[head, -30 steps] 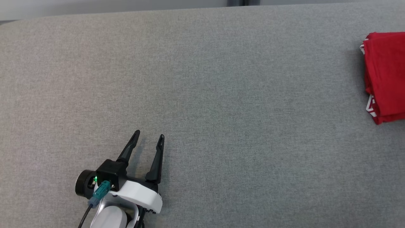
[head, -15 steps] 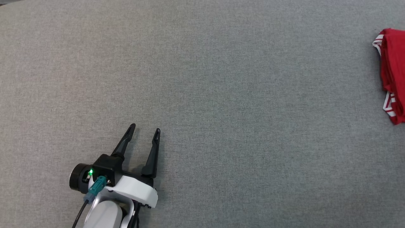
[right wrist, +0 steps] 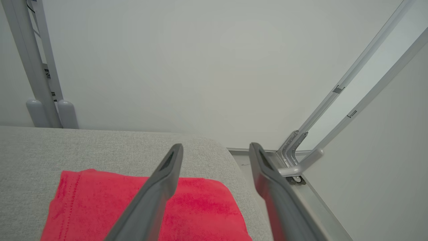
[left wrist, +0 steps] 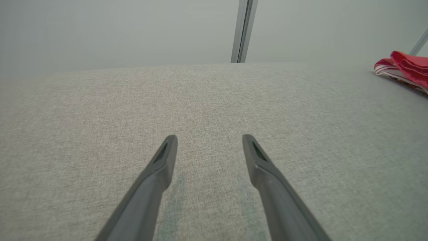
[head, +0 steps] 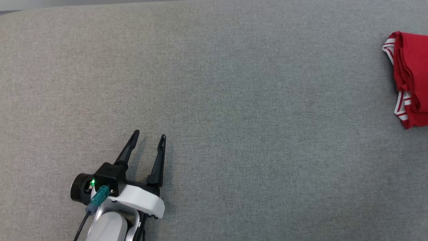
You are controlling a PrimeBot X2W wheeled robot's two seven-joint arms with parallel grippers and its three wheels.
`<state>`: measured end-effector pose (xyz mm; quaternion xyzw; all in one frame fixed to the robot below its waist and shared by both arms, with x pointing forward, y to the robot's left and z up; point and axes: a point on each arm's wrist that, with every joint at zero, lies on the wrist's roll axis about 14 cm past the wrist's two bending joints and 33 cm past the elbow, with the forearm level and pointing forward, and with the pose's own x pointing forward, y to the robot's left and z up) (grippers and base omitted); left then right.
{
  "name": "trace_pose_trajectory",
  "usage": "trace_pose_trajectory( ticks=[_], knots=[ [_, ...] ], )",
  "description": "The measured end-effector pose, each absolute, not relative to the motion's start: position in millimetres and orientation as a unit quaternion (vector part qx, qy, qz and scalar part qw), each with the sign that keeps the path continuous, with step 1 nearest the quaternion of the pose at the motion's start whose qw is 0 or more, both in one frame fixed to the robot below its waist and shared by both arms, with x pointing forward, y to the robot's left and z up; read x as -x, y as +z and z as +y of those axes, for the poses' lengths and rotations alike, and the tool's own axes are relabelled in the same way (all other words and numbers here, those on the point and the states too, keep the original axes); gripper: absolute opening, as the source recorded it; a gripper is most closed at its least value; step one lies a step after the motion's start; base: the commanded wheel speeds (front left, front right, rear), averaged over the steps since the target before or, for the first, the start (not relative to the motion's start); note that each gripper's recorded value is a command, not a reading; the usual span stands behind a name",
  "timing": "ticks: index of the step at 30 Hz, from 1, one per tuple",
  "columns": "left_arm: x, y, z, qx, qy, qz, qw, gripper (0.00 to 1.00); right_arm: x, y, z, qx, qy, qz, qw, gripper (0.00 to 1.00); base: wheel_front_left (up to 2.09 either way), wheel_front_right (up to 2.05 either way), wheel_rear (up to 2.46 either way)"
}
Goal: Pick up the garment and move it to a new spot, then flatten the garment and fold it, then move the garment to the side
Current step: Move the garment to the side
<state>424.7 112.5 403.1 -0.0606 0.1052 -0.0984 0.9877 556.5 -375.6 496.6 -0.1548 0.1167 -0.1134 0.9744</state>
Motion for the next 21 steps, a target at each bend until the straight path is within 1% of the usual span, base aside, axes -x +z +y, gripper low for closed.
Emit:
trace_pose_trajectory(
  ticks=[6,11,15,21],
  knots=[
    [-425.7,416.5,110.2,0.078,-0.094,0.09,0.988,1.0,-561.4,519.1,-345.5,0.121,-0.092,0.071,0.986,1.0,0.0,0.0,0.0],
    [-427.6,433.5,116.0,0.094,-0.078,0.07,0.99,1.0,-555.7,543.2,-317.1,0.097,-0.066,0.024,0.993,1.0,0.0,0.0,0.0],
    [-426.6,450.9,123.8,0.102,-0.058,0.048,0.992,1.0,-541.0,556.9,-301.9,0.063,-0.057,-0.007,0.996,1.0,0.0,0.0,0.0],
    [-411.0,465.7,128.0,0.107,-0.039,0.033,0.993,1.0,-509.8,555.6,-255.7,0.015,-0.019,-0.031,0.999,1.0,0.0,0.0,0.0]
  ],
)
